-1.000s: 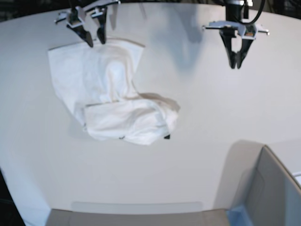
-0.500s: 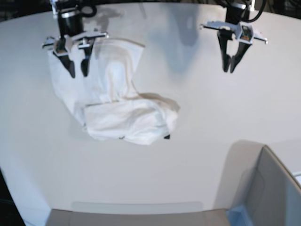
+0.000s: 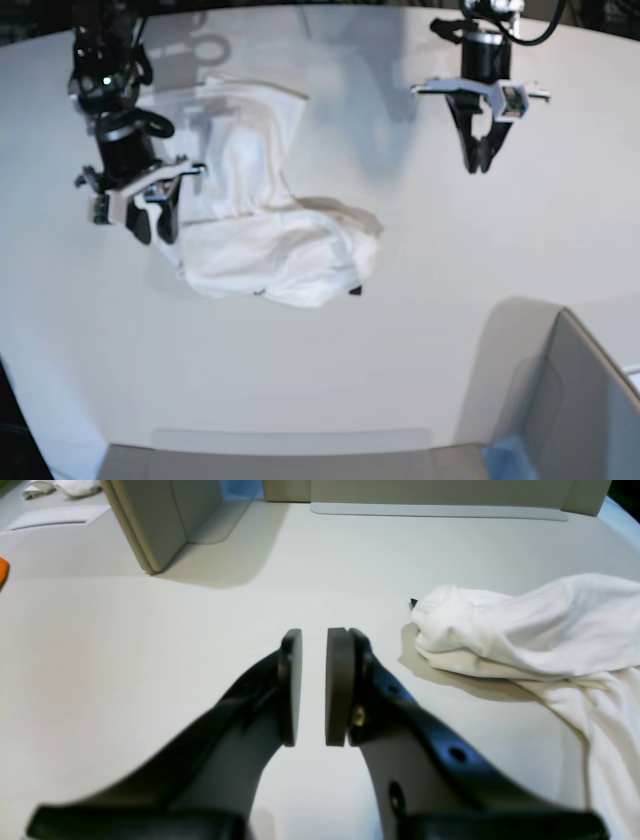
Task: Layout the t-shirt on the table in an organized manner, then fold the t-shirt properly
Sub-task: 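Grasp the t-shirt edge with the right gripper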
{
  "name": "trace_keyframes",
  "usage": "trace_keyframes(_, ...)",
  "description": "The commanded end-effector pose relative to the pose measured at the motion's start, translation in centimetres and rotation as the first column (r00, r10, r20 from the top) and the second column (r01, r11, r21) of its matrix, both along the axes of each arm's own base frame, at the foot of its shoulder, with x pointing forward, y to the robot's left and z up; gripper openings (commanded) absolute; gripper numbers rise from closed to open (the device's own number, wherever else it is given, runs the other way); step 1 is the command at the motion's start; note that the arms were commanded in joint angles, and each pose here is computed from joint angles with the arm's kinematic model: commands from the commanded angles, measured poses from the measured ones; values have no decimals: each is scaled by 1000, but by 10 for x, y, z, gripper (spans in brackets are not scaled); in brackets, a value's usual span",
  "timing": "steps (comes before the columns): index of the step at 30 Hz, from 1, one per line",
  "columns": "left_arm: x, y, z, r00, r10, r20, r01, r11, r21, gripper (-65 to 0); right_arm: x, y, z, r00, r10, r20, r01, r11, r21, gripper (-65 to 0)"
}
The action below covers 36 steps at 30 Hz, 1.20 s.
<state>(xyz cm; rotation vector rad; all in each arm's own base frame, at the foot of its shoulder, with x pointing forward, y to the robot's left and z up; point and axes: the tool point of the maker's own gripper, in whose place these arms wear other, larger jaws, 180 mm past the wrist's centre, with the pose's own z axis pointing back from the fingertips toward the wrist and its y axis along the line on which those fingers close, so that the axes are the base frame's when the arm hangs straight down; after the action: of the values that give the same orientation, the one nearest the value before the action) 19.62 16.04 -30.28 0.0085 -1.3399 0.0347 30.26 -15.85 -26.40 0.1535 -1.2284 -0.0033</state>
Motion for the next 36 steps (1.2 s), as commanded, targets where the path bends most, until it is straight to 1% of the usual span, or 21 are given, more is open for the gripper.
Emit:
trace_keyframes(1,0,0,10,999,-2,36,2,1000,5,-550,9,-5,20,998,-2,63,2,1000,8,-434)
trace_keyframes(4,0,-1,10,999,8,37,-8,1000,-5,-550,21,-28,25,997,-61,44,59,998,34,-434)
trace_keyframes(6,0,-1,10,999,9,38,-8,1000,-3,-550,24,-40,15,996,-86,-8,87,993,76,-434)
trace_keyframes(8,0,-1,10,999,9,37,-8,1000,-5,-550,24,-39,2,996,-58,-62,65,990,124,-434)
trace_keyframes(11,0,-1,10,999,9,37,-8,1000,-5,-550,24,-36,-18,994,-14,-112,32,987,158,-434)
trace_keyframes(15,0,-1,10,999,10,38,-10,1000,-4,-550,28,-35,-27,991,-4,-133,26,986,163,-434)
trace_keyframes(17,0,-1,10,999,10,38,-10,1000,-4,-550,30,-24,-25,992,36,-121,-16,987,163,-434)
trace_keyframes(18,0,-1,10,999,10,38,-10,1000,-4,-550,33,-22,-24,992,42,-117,-23,986,163,-434)
trace_keyframes(24,0,-1,10,999,10,38,-10,1000,-4,-550,39,-30,-45,985,17,-170,15,983,182,-434)
trace_keyframes(29,0,-1,10,999,9,38,-8,1000,-3,-550,45,-33,-48,984,9,-175,24,983,184,-434)
trace_keyframes(36,0,-1,10,999,9,38,-8,1000,-3,-550,51,-35,-61,979,2,-206,40,979,198,-434)
